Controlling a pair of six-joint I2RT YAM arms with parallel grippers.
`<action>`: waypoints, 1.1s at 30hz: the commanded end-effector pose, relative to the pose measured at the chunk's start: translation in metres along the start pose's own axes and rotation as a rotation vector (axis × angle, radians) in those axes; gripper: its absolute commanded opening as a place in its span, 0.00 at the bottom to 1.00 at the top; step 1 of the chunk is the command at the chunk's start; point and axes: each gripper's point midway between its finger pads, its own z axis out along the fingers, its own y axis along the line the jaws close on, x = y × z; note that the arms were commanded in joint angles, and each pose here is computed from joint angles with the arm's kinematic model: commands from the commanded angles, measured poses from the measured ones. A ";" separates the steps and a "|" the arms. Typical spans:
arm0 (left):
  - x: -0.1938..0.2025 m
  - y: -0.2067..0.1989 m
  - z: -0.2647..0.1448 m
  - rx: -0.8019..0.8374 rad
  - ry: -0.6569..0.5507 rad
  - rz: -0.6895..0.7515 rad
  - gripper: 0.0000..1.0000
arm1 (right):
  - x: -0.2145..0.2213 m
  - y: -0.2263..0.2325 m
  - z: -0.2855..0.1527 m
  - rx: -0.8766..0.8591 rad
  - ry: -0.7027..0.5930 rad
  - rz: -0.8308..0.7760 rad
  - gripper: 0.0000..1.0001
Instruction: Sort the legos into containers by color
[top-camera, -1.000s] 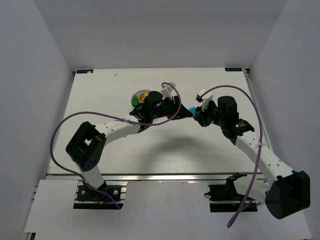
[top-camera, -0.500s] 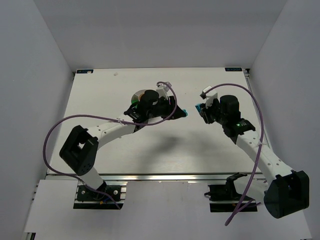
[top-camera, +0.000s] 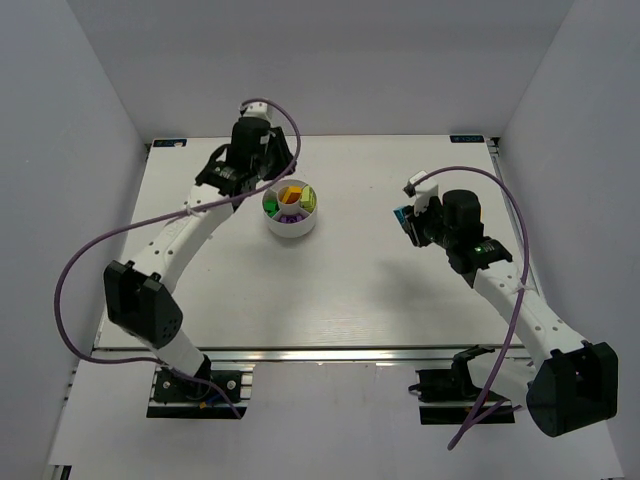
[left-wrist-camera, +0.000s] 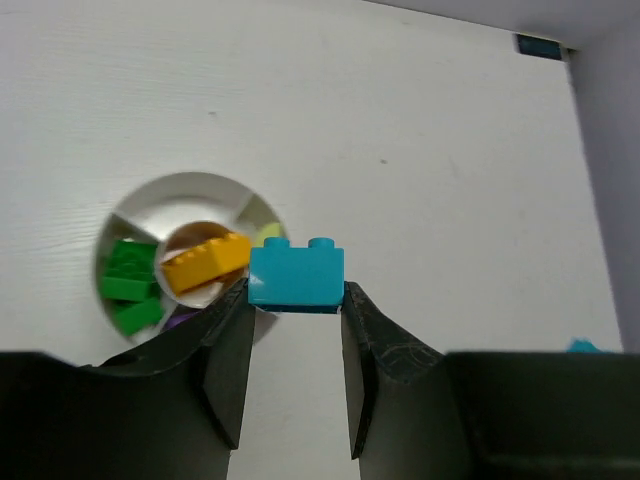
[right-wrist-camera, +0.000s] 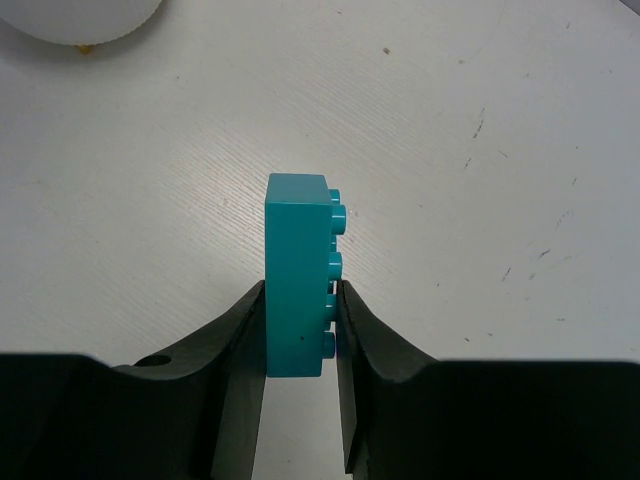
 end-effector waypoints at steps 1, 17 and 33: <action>-0.008 0.046 0.009 -0.186 0.067 0.002 0.00 | -0.017 -0.002 -0.003 0.004 -0.067 -0.002 0.00; -0.001 0.090 0.095 -0.264 0.249 -0.170 0.00 | -0.006 0.001 0.003 -0.008 -0.040 -0.010 0.00; 0.048 0.104 0.110 -0.220 0.391 -0.153 0.00 | -0.004 0.001 0.005 -0.010 -0.032 -0.013 0.00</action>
